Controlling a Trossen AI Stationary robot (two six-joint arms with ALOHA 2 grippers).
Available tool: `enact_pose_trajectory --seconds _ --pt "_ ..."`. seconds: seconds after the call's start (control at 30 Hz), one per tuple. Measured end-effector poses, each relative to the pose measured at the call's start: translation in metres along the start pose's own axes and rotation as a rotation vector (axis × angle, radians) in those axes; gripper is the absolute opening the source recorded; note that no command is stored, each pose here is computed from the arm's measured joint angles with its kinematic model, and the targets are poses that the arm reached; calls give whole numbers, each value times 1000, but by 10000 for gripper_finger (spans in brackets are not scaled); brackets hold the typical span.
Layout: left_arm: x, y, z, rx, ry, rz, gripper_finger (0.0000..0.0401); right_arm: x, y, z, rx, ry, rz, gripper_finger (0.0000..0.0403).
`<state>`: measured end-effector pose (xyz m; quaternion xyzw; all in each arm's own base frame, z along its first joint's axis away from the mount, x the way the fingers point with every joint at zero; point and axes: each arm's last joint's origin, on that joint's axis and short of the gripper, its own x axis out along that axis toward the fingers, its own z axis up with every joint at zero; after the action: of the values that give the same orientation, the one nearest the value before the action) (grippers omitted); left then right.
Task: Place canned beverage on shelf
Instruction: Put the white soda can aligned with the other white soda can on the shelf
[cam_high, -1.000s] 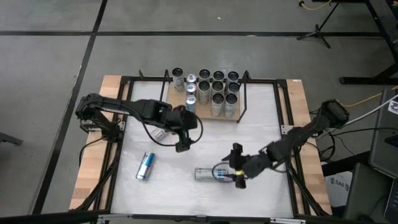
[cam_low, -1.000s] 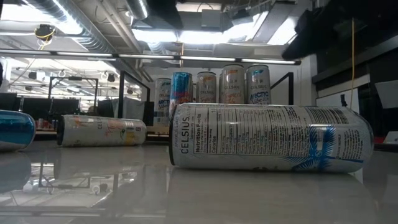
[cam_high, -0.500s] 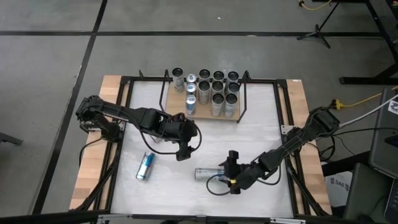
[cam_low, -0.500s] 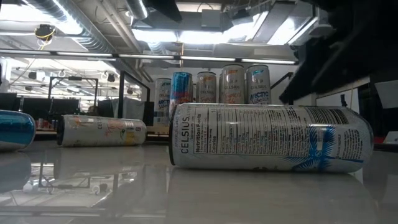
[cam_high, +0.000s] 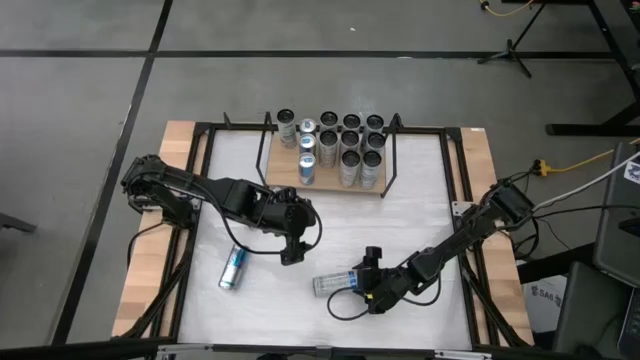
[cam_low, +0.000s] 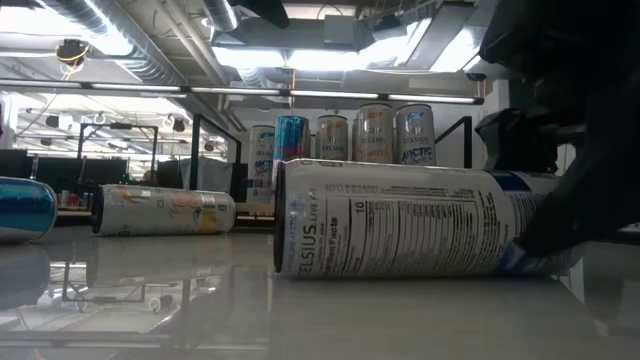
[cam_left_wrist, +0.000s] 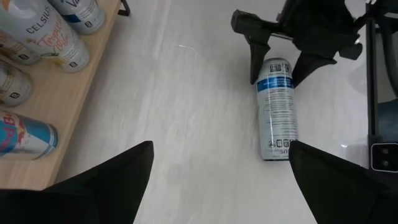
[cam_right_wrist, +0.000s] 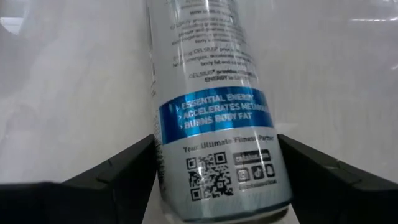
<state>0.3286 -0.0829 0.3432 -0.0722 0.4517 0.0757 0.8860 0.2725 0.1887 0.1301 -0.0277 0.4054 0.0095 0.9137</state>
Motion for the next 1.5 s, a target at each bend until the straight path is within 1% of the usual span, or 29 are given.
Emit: enact_pose_trajectory --seconds 0.13,0.3,0.53,0.77,0.9,1.07,1.17,1.3,1.4,1.5 --pt "0 1 0 0 -3 7 364 8 1 -6 -9 28 -7 303" --pt "0 1 0 0 -2 7 364 8 1 -6 -17 24 -3 298" --pt "0 1 0 17 -2 8 364 9 -2 -4 -10 26 -2 241" --pt "-1 1 -1 85 8 12 364 8 -3 -2 -7 17 -5 242" --pt "-2 3 -9 139 90 30 364 2 -7 6 20 -14 10 252" --pt "-5 0 -20 208 172 50 363 -8 -21 23 81 -72 8 242" --pt "-6 -4 -23 248 183 53 363 -13 -33 34 126 -103 21 242" --pt "-7 -7 -26 266 190 47 363 -19 -51 47 182 -134 34 245" --pt "-9 -12 -28 301 195 27 363 -25 -65 58 229 -169 75 244" --pt "-11 -20 -31 377 183 5 363 -30 -79 70 271 -214 161 243"
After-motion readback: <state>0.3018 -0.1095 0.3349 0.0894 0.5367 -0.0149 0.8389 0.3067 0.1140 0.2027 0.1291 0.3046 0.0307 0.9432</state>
